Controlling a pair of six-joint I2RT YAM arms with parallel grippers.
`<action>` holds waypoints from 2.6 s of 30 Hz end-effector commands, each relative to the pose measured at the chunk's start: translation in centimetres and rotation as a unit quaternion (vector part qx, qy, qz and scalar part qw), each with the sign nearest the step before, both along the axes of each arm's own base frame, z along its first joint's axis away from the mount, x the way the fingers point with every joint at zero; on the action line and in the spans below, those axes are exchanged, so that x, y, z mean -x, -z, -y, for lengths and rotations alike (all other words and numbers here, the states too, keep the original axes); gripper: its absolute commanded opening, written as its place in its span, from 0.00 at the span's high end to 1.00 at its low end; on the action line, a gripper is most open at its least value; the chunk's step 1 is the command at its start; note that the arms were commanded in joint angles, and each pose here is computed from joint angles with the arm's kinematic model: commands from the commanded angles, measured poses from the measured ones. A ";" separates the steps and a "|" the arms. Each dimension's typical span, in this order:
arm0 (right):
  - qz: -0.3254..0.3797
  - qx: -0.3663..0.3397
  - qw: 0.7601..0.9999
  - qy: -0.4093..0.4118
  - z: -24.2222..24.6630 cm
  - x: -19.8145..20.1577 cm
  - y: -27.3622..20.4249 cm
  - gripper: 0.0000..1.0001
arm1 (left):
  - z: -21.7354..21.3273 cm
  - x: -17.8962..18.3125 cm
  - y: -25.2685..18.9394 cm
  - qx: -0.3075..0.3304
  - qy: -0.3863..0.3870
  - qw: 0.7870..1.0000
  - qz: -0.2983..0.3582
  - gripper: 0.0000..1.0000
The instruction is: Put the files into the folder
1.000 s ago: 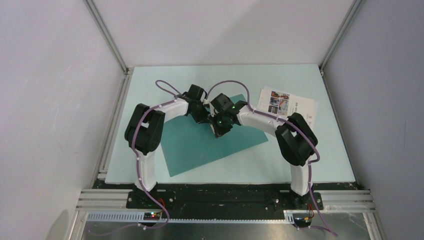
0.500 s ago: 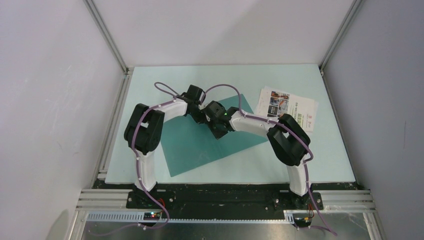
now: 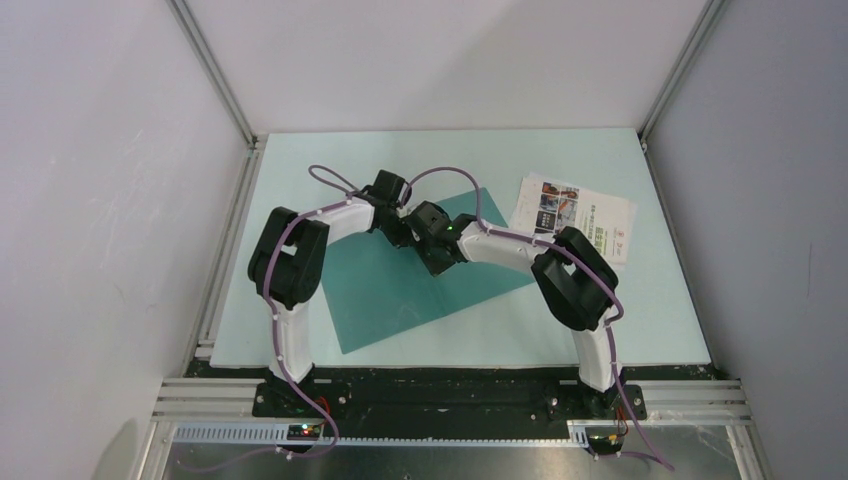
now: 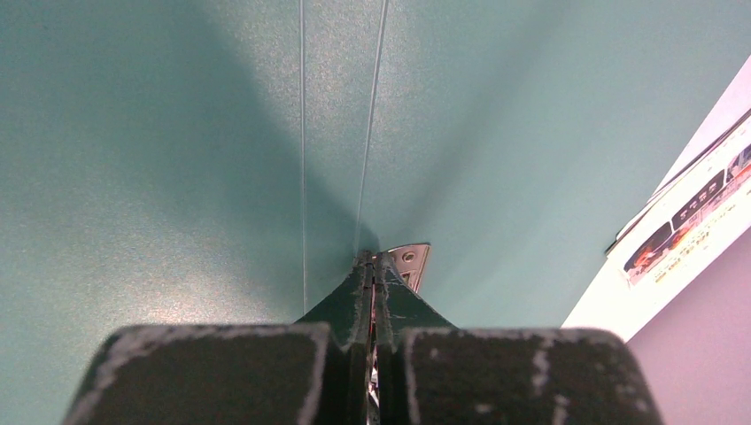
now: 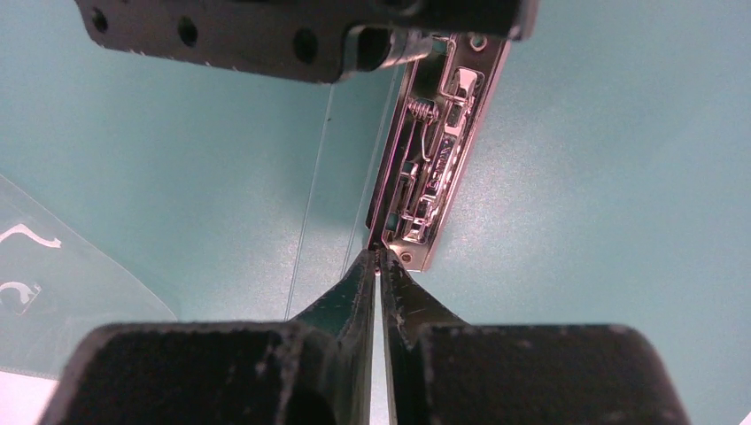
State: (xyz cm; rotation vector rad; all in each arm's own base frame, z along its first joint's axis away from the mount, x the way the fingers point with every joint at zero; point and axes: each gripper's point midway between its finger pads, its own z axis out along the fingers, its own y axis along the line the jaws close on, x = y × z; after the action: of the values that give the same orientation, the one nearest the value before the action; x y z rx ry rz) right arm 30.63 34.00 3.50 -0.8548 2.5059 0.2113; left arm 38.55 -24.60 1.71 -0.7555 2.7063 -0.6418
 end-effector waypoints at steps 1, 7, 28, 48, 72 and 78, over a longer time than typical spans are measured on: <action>0.015 -0.027 0.999 -0.008 -1.9 -0.8 -1.1 0.91 | -1.1 2.2 2.9 -0.030 -0.006 0.999 -0.046 1.00; 0.026 -0.014 1.000 -0.008 -1.8 -1.1 -0.7 0.90 | -1.1 2.4 3.1 -0.030 -0.004 0.998 -0.049 1.00; -0.028 0.038 0.999 -0.015 1.2 2.1 2.4 0.89 | -1.3 2.6 3.1 -0.025 -0.003 0.998 -0.054 1.00; -0.013 0.071 0.997 -0.015 3.0 1.0 3.7 0.87 | -1.3 2.8 3.3 -0.026 0.002 0.998 -0.056 1.00; -0.013 0.121 0.989 -0.088 6.2 1.2 5.2 0.87 | -1.0 3.4 4.4 -0.062 0.057 0.995 -0.047 1.00; -0.029 0.119 0.988 -0.091 6.5 1.7 5.6 0.88 | -0.8 3.4 4.5 -0.058 0.054 0.995 -0.052 1.00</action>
State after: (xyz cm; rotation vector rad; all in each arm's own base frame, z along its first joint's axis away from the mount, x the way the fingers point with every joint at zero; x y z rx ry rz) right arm 32.05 32.44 2.51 -1.0898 2.3432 0.1202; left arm 38.79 -24.91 1.61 -0.6516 2.7075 -0.6562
